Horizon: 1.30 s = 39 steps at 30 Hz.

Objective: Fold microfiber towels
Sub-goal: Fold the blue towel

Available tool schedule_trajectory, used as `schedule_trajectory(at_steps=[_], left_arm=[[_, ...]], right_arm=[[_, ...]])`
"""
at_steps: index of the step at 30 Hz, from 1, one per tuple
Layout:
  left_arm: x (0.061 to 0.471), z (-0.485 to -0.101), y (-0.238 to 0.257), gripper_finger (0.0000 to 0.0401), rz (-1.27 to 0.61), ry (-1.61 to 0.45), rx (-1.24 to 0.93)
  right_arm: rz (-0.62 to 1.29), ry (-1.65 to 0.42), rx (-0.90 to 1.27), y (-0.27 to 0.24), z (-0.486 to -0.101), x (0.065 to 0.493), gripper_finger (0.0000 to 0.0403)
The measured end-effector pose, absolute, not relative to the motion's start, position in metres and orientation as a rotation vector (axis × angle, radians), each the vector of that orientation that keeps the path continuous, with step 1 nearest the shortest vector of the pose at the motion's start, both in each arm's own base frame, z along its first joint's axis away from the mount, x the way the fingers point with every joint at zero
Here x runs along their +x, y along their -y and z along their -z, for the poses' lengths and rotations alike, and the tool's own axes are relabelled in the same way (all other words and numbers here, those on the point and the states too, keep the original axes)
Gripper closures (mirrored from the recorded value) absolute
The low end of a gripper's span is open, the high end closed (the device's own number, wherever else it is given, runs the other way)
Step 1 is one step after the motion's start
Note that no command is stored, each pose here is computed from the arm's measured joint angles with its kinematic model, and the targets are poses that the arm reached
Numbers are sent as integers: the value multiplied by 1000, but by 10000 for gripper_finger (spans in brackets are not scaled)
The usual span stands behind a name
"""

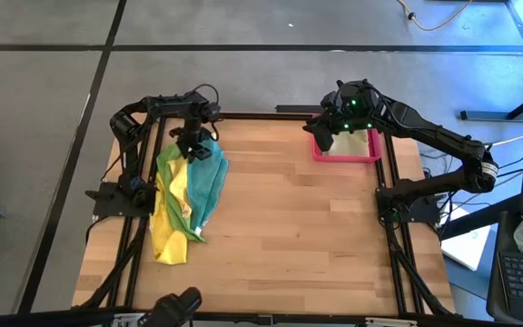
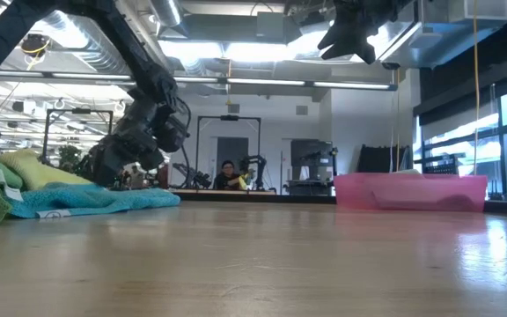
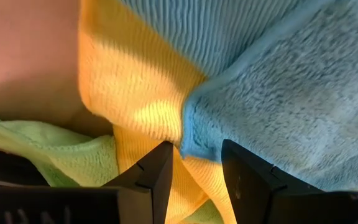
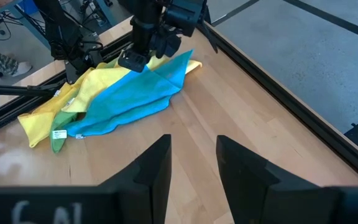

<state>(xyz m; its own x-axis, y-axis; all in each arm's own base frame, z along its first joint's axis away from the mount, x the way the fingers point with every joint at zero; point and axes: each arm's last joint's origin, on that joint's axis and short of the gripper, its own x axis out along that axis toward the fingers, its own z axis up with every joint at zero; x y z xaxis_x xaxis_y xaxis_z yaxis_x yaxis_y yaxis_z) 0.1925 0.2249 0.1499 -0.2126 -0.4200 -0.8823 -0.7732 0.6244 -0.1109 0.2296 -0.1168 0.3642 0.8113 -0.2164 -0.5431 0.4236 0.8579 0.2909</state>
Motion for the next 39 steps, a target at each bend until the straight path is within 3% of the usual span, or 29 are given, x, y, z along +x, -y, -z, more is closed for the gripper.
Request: schedule_trajectory(at_steps=[39], left_arm=[[209, -155, -217, 273, -429, -1871, -819]], right_arm=[[353, -519, 413, 117, -364, 230, 273]])
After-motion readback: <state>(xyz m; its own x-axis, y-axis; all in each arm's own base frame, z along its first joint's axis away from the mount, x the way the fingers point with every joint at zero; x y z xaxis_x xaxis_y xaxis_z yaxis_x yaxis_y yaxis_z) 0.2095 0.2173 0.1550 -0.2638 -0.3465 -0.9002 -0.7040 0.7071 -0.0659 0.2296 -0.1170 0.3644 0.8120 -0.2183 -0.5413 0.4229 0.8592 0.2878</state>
